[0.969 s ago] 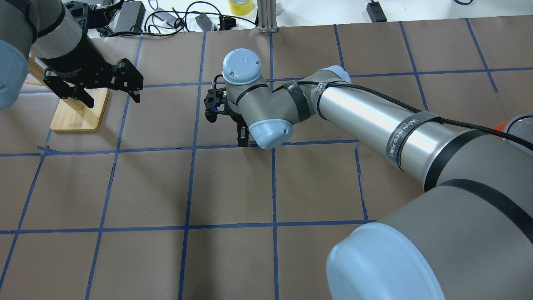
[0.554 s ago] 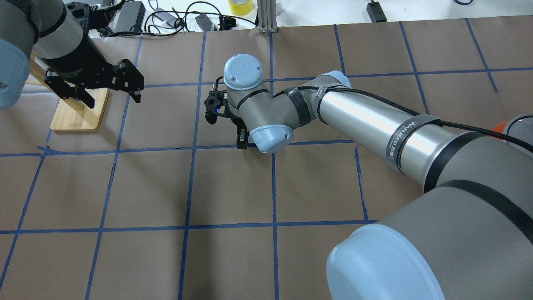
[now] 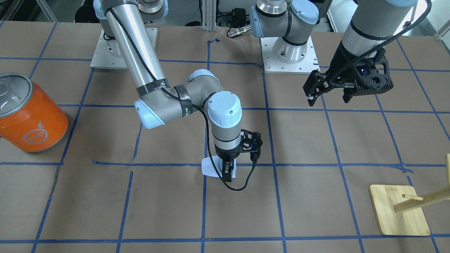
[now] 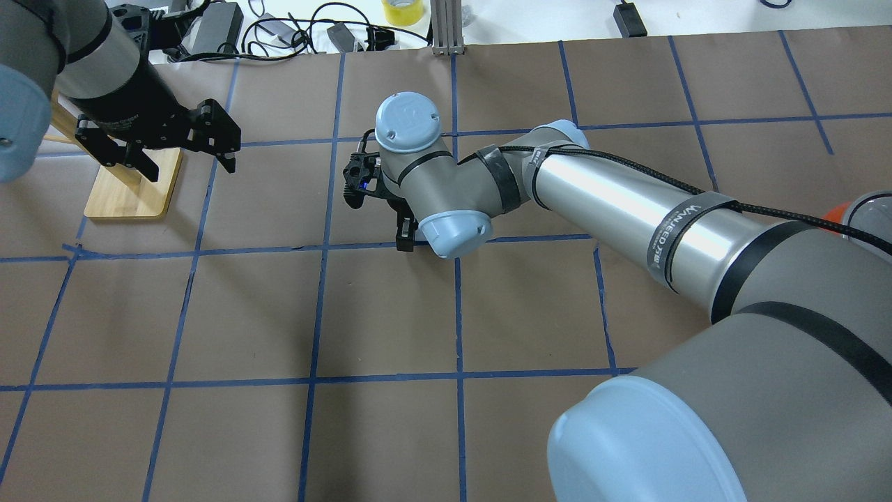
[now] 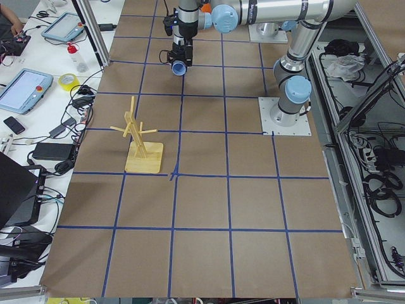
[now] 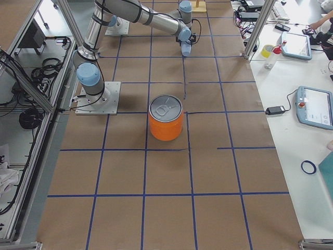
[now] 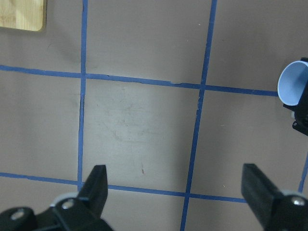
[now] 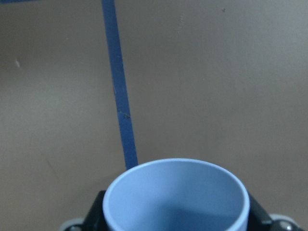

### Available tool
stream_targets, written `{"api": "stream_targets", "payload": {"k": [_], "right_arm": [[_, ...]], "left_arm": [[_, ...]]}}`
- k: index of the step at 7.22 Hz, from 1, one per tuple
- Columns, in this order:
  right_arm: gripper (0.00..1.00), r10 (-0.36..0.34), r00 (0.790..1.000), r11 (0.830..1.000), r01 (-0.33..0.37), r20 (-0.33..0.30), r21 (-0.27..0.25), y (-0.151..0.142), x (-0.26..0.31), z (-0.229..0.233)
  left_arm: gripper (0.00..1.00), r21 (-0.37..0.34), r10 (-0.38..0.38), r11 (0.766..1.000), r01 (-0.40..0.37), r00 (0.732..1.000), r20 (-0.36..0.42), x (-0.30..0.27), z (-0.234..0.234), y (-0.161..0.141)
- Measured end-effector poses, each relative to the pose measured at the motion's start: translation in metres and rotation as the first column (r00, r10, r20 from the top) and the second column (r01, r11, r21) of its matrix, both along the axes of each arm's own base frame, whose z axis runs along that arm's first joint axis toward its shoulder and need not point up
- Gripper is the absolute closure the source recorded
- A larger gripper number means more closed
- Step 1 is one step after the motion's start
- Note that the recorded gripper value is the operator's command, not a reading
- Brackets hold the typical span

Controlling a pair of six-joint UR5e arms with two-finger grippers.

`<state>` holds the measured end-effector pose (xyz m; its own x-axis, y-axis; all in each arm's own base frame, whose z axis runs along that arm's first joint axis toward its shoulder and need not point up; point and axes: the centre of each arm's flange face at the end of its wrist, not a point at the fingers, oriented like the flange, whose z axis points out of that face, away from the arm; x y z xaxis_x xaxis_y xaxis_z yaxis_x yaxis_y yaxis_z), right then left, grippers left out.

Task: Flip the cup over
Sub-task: 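Lower the held cup onto the table with the right gripper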

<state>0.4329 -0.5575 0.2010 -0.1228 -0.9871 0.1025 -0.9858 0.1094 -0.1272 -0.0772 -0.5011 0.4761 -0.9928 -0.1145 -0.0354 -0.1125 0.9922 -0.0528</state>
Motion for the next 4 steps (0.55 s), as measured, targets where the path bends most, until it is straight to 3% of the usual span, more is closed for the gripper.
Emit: {"api": "stream_targets", "payload": {"k": [1,4], "right_arm": [[0.00,0.000,1.000,1.000,0.000,0.009,0.003,0.001,0.001,0.001],[0.00,-0.003,0.999,1.000,0.003,0.042,-0.014,-0.002,0.002,0.021]], "left_arm": [[0.00,0.001,0.000,1.000,0.000,1.000,0.000,0.000,0.000,0.000],[0.00,0.007,0.000,1.000,0.000,1.000,0.000,0.000,-0.001,0.000]]}}
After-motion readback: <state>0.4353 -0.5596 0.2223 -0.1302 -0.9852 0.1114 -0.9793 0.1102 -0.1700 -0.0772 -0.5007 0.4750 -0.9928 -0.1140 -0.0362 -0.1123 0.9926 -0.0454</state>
